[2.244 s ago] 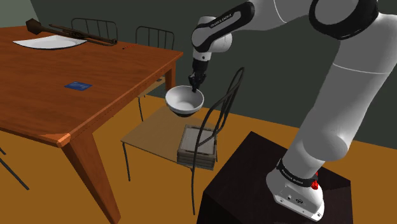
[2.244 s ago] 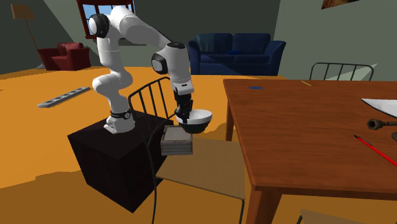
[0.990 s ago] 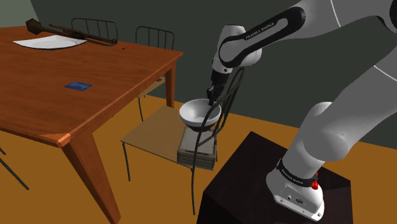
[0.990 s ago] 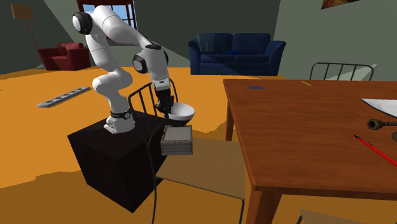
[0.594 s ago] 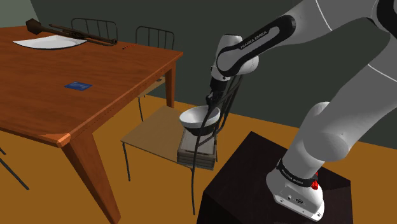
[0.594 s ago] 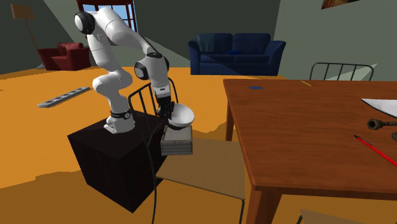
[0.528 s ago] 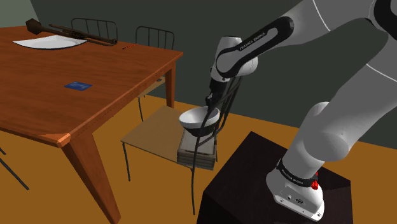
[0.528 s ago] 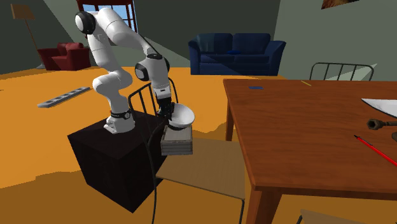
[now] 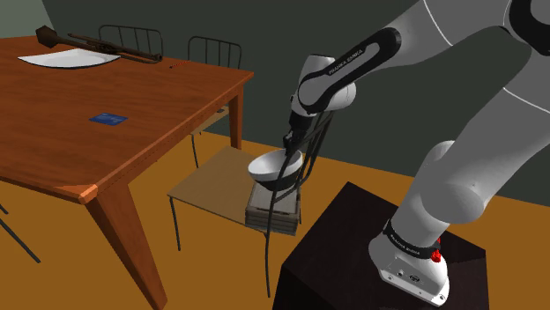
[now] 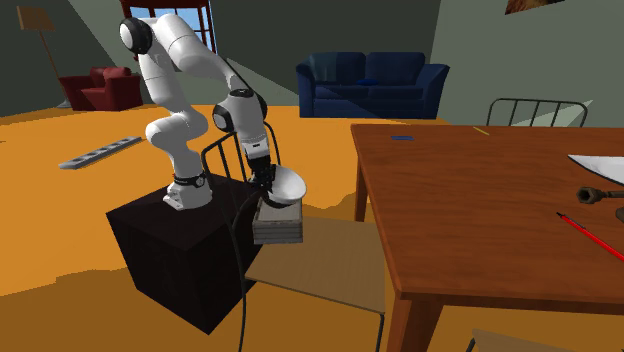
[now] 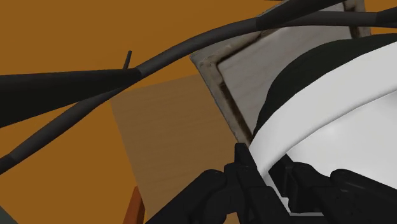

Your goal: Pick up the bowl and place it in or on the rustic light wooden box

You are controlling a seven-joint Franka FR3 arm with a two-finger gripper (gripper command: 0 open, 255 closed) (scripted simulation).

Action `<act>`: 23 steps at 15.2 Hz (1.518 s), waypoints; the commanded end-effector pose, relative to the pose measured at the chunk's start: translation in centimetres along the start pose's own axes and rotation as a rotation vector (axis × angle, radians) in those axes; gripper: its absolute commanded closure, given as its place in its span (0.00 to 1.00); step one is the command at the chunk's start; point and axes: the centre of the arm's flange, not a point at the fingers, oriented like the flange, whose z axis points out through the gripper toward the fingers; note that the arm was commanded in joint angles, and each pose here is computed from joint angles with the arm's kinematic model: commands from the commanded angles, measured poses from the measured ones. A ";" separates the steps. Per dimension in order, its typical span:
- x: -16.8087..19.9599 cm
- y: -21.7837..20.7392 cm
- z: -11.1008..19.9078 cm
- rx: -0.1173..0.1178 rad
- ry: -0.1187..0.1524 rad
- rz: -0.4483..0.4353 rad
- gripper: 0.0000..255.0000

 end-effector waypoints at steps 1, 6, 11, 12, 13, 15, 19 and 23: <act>-0.9 -0.1 2.9 0.000 -0.066 0.003 1.00; -1.4 0.1 2.9 -0.001 -0.067 0.003 0.00; -0.9 -0.1 2.9 0.000 -0.066 0.003 0.00; -0.8 -0.1 1.6 0.000 -0.066 0.003 0.00; -0.7 -0.1 0.3 0.000 -0.066 0.003 0.00; -0.6 -0.1 -2.0 0.000 -0.066 0.003 0.00; -0.6 -0.1 -2.0 0.000 -0.066 0.003 0.00; -0.6 -0.1 -2.0 0.000 -0.066 0.003 0.00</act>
